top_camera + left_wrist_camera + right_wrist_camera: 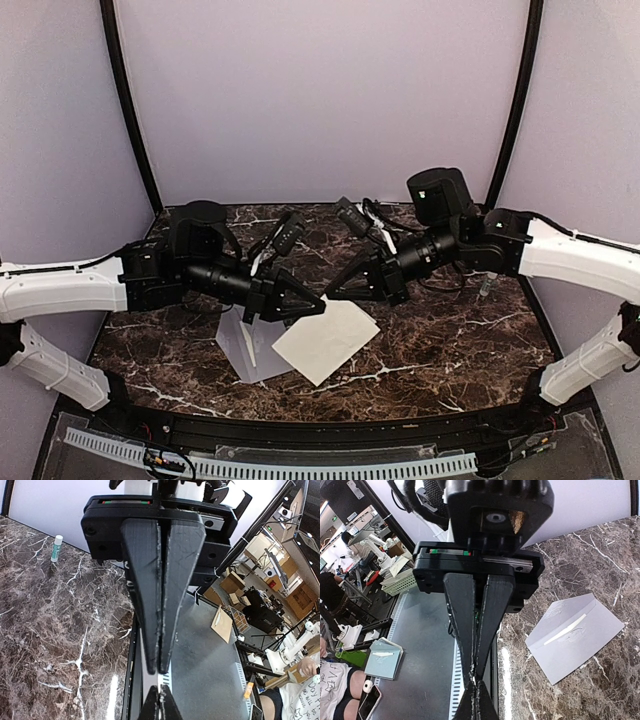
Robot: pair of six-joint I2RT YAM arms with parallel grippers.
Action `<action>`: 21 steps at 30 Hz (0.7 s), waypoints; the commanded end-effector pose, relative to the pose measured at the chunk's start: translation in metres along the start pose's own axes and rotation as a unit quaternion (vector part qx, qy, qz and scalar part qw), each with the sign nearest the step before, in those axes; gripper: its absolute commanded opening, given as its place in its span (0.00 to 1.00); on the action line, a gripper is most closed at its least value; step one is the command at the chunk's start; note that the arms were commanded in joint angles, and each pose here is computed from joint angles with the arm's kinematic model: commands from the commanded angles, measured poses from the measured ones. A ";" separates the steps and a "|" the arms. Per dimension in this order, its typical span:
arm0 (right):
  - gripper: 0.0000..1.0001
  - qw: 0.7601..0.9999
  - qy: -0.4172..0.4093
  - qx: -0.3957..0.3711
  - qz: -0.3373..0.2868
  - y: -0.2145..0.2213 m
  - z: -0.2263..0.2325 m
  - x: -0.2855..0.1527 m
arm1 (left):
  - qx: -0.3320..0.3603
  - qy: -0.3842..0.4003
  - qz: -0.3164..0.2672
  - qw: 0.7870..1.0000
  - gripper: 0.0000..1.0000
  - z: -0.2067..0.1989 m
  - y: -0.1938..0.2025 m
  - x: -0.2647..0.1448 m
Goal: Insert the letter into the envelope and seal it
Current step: Fold the letter.
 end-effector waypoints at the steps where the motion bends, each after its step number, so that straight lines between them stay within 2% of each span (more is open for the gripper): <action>1: 0.00 1.000 0.021 -0.017 -0.013 -0.005 0.005 -0.006 | 0.005 0.007 -0.007 1.000 0.00 -0.007 0.004 -0.009; 2: 0.00 0.999 0.023 -0.018 -0.014 -0.005 0.005 -0.007 | 0.003 0.005 -0.006 1.000 0.00 -0.007 0.005 -0.008; 5: 0.00 0.999 0.032 -0.018 -0.015 -0.006 0.005 -0.008 | 0.000 -0.005 -0.004 1.000 0.12 -0.005 0.006 -0.009; 8: 0.00 0.999 0.043 -0.018 -0.015 -0.006 0.005 -0.010 | -0.002 -0.012 -0.003 1.000 0.15 -0.003 0.008 -0.009; 10: 0.00 0.999 0.049 -0.018 -0.016 -0.007 0.005 -0.012 | -0.003 -0.014 0.000 1.000 0.12 -0.002 0.009 -0.009; 11: 0.00 0.998 0.051 -0.018 -0.016 -0.007 0.004 -0.012 | -0.003 -0.015 0.000 1.000 0.03 -0.002 0.009 -0.009; 16: 0.00 0.997 0.067 -0.017 -0.017 -0.007 0.002 -0.016 | -0.004 -0.018 0.001 1.000 0.00 0.000 0.013 -0.010; 17: 0.00 0.997 0.069 -0.016 -0.018 -0.007 0.002 -0.017 | -0.005 -0.020 0.001 1.000 0.02 0.000 0.013 -0.010; 18: 0.00 0.997 0.072 -0.015 -0.018 -0.006 0.001 -0.018 | -0.006 -0.024 0.001 1.000 0.12 0.000 0.014 -0.011; 21: 0.00 0.997 0.077 -0.014 -0.017 -0.006 0.000 -0.020 | -0.009 -0.028 0.001 1.000 0.18 0.001 0.015 -0.012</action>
Point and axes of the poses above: each gripper's point midway between its finger pads, its own x axis out along the fingers, its own z axis along the line the jaws close on, y = z × x, the point moved 10 cm from there along -x, back along the fingers, and after that the axes turned 11 degrees about -x, right-handed, at the moved point
